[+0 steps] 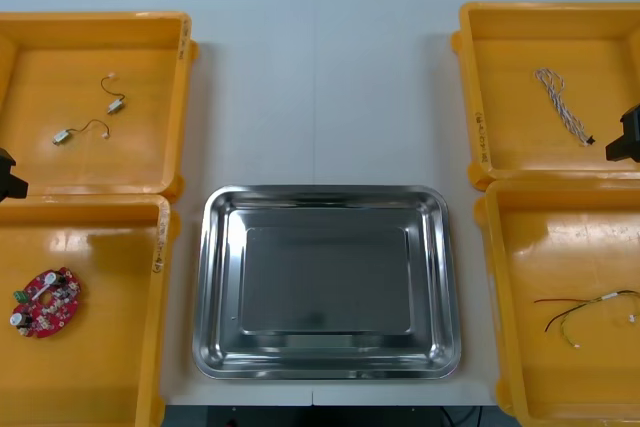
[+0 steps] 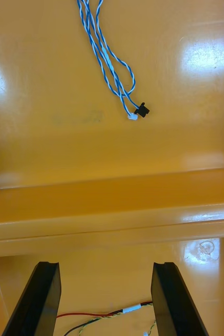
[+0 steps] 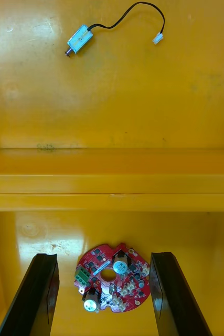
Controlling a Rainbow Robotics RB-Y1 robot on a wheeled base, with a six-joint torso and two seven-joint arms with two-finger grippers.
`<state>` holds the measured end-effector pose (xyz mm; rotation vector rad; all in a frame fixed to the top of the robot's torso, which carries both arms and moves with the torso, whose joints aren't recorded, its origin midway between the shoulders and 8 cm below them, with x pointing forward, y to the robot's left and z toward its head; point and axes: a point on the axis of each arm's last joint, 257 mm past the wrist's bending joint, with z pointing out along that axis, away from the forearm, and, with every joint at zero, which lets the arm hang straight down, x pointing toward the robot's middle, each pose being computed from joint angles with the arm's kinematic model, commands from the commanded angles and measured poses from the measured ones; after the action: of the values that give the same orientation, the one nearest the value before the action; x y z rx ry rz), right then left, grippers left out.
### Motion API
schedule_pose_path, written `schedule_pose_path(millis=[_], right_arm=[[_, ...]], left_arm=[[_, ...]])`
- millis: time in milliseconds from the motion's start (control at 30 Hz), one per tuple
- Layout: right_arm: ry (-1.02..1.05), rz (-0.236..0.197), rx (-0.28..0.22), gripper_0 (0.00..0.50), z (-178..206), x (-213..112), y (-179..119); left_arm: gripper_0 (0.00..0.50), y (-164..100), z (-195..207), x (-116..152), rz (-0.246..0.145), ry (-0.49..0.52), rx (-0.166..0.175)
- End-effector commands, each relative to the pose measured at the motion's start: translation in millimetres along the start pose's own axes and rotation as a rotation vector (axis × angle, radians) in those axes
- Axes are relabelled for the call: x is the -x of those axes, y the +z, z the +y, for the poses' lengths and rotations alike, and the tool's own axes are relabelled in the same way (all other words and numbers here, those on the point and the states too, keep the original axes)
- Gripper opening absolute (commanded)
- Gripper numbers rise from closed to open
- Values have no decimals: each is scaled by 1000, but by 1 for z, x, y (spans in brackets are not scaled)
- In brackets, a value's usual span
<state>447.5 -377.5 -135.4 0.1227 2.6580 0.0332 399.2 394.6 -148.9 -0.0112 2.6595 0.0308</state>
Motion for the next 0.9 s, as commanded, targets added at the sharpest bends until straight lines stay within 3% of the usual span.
schedule_pose_path(millis=[33, 900], right_arm=[[-15, -38, 2, 500, -1, 7, -11], [-15, -38, 2, 500, -1, 7, -11]], left_arm=[[500, -3, 7, 3, -23, 47, 5], [500, -3, 7, 3, -23, 47, 5]])
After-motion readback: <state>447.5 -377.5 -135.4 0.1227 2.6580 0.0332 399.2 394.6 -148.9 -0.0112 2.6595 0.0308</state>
